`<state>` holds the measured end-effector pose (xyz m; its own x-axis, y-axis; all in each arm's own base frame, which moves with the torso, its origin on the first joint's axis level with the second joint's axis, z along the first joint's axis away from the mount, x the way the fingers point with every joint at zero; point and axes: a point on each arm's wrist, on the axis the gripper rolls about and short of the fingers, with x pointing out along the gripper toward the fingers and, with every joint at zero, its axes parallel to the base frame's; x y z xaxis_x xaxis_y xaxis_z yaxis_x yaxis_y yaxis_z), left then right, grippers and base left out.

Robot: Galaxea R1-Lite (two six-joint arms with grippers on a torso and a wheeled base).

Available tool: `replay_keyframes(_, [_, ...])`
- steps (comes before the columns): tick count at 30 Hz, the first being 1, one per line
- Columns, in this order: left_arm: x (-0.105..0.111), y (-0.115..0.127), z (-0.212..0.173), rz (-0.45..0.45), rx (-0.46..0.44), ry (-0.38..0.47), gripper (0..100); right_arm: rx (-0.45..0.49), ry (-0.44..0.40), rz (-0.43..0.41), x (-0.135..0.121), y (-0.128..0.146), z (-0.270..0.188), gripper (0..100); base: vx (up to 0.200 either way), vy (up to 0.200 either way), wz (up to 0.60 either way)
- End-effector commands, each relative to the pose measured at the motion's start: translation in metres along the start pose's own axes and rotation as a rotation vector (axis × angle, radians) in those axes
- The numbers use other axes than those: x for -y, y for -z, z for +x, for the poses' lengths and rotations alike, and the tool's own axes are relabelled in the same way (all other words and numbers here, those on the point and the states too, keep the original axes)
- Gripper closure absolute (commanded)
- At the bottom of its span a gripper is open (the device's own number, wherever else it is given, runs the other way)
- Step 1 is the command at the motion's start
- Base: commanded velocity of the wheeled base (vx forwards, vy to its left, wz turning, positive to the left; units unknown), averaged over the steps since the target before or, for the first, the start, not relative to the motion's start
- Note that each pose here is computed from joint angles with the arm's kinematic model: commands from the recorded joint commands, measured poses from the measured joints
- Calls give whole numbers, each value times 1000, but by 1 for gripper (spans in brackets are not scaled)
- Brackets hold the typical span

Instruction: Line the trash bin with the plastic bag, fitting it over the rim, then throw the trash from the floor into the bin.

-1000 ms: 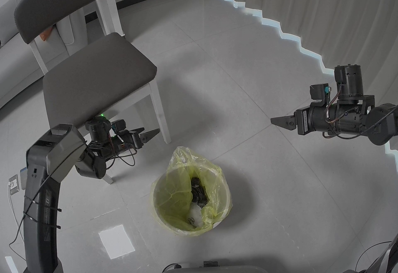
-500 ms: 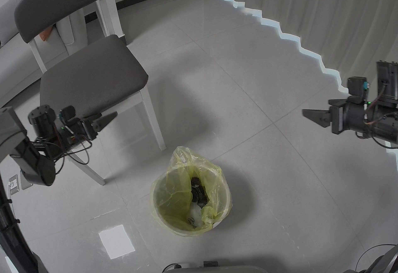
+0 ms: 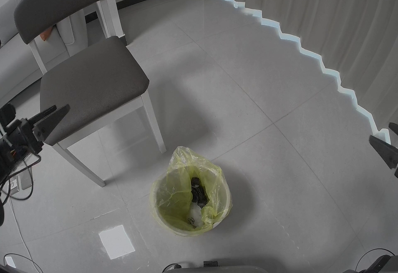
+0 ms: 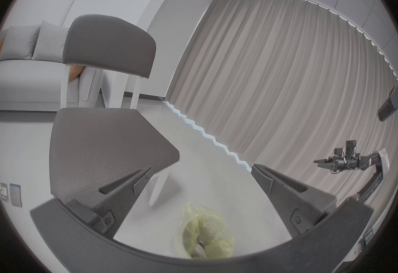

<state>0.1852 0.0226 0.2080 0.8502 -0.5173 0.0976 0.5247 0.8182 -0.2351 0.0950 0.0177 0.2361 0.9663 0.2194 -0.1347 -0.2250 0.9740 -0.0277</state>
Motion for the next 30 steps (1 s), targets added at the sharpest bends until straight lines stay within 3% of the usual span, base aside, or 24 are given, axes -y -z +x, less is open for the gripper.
replay_keyframes(1, [108, 23, -118, 49, 58, 30, 0, 183, 101, 5, -13, 82, -117, 0, 0, 0, 0])
replay_keyframes(8, [139, 43, -156, 83, 97, 47, 0, 234, 157, 36, -22, 111, -142, 0, 0, 0, 0])
replay_keyframes(12, [152, 62, -175, 91, 130, 64, 0, 197, 152, 41, -21, 121, -136, 0, 0, 0, 0])
replay_keyframes(20, [150, 65, -175, 39, 81, 33, 0, 85, 39, 52, -21, 148, -118, 0, 0, 0, 0])
replay_keyframes(24, [150, 65, -183, -25, -11, 102, 0, 54, 6, 66, -21, 163, -109, 0, 0, 0, 0])
replay_keyframes(30, [147, 75, -182, 91, -55, 70, 0, 120, -43, 70, -20, 167, -101, 0, 0, 0, 0])
